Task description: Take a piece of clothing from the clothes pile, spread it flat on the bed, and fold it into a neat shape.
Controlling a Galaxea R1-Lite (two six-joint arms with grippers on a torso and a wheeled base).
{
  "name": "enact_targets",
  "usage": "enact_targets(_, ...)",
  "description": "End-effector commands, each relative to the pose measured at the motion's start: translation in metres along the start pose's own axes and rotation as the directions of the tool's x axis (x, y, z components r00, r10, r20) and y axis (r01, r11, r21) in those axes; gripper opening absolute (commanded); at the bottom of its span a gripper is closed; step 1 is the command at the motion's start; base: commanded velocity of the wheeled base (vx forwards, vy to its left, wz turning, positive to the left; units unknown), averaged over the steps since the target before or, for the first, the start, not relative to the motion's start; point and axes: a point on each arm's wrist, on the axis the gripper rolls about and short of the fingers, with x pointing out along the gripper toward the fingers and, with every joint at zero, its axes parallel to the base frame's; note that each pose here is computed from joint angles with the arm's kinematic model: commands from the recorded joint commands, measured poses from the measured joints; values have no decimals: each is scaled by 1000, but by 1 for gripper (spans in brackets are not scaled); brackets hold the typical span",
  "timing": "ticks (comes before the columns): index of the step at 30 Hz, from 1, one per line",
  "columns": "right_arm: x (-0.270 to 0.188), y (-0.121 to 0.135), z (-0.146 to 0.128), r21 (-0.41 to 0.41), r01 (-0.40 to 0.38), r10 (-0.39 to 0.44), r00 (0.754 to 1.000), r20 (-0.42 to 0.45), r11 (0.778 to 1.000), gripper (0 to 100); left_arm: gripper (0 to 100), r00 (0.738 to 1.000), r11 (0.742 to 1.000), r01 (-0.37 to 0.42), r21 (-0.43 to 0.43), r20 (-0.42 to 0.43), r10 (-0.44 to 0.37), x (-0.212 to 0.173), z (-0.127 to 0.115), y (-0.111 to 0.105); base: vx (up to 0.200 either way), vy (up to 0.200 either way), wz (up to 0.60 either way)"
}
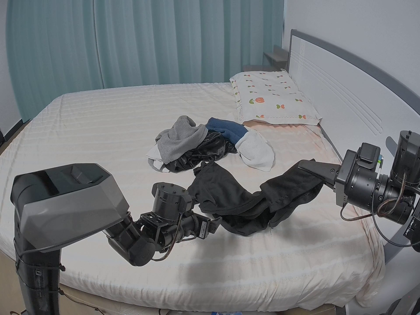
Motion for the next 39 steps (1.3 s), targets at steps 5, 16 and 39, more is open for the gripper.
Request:
enact_targets(5, 0, 4, 4, -3, -4, 4, 999, 32, 1000, 0, 100, 1000, 1000, -12, -12, 18, 13, 51, -10, 2, 0, 0, 0)
enact_targets(16, -2, 7, 21, -21, -22, 26, 985, 172, 1000, 0, 100, 977, 974, -155, -165, 124, 176, 99, -1, 18, 0, 0, 0)
enact_targets(39, 12, -11, 23, -2, 19, -18, 983, 181, 1000, 0, 0, 950, 906, -215, -364, 140, 281, 88, 12, 33, 0, 0, 0)
